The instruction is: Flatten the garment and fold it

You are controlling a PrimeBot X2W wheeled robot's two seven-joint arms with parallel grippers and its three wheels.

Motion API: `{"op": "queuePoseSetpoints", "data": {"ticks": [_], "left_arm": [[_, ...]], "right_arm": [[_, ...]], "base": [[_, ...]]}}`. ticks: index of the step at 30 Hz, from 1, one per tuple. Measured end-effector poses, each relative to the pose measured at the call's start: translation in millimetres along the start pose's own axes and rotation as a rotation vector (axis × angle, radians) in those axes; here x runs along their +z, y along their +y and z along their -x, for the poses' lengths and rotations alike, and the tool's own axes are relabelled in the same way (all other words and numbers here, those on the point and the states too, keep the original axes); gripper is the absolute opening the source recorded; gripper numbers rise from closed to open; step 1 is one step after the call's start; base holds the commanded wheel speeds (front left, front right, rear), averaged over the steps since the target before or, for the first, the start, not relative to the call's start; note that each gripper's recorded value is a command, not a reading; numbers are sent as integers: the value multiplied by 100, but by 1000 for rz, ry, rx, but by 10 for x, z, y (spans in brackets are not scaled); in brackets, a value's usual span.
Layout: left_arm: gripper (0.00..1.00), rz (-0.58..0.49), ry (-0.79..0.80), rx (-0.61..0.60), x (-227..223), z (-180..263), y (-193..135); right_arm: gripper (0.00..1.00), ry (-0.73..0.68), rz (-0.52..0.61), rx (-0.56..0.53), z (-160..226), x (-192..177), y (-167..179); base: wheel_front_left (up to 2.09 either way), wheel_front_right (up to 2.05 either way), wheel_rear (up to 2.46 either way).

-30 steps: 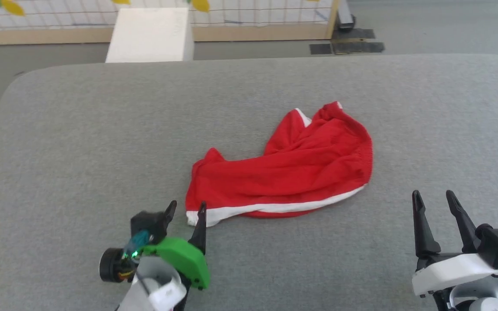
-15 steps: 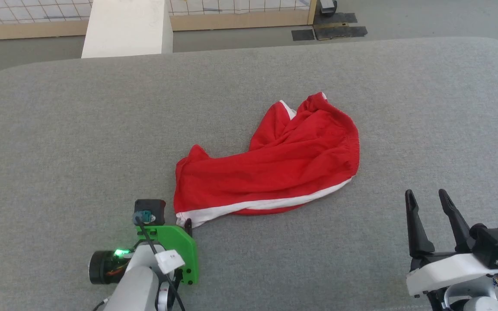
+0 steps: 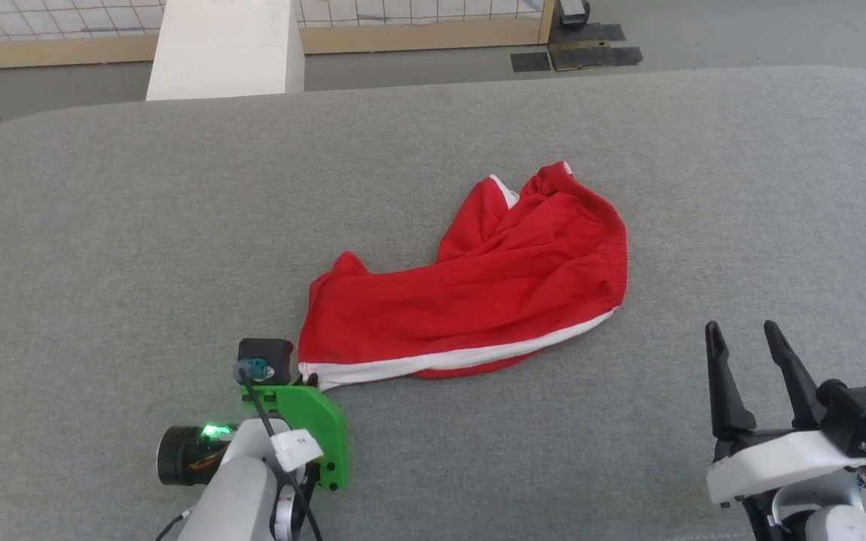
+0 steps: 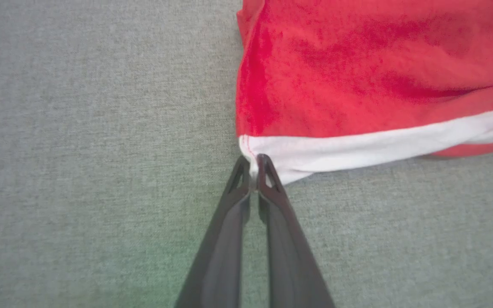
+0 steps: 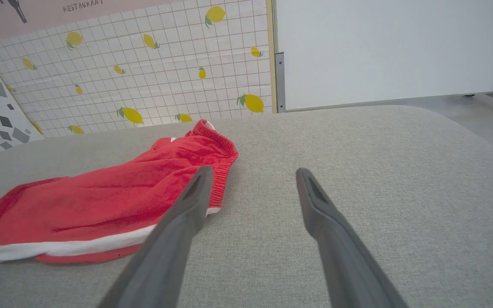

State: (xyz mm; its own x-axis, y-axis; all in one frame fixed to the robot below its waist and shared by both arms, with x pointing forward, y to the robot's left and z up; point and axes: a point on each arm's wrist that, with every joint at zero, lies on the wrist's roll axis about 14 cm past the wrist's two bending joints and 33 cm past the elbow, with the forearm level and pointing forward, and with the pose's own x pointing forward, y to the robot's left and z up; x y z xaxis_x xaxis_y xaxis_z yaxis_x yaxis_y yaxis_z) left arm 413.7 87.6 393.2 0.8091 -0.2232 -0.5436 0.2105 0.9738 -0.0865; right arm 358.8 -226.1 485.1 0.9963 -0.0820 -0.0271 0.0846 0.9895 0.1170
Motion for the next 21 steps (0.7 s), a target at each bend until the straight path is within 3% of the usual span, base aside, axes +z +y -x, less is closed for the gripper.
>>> {"op": "queuePoseSetpoints", "data": {"ticks": [8,21], "left_arm": [[0,20,-16,8,13,33,42],[0,31,-10,2,-24,-27,89]], "right_arm": [[100,146,49,58,-328,-192,180],[100,638,68,138,-718,-966,500]], "base": [[0,0,0],[0,0,0]]}}
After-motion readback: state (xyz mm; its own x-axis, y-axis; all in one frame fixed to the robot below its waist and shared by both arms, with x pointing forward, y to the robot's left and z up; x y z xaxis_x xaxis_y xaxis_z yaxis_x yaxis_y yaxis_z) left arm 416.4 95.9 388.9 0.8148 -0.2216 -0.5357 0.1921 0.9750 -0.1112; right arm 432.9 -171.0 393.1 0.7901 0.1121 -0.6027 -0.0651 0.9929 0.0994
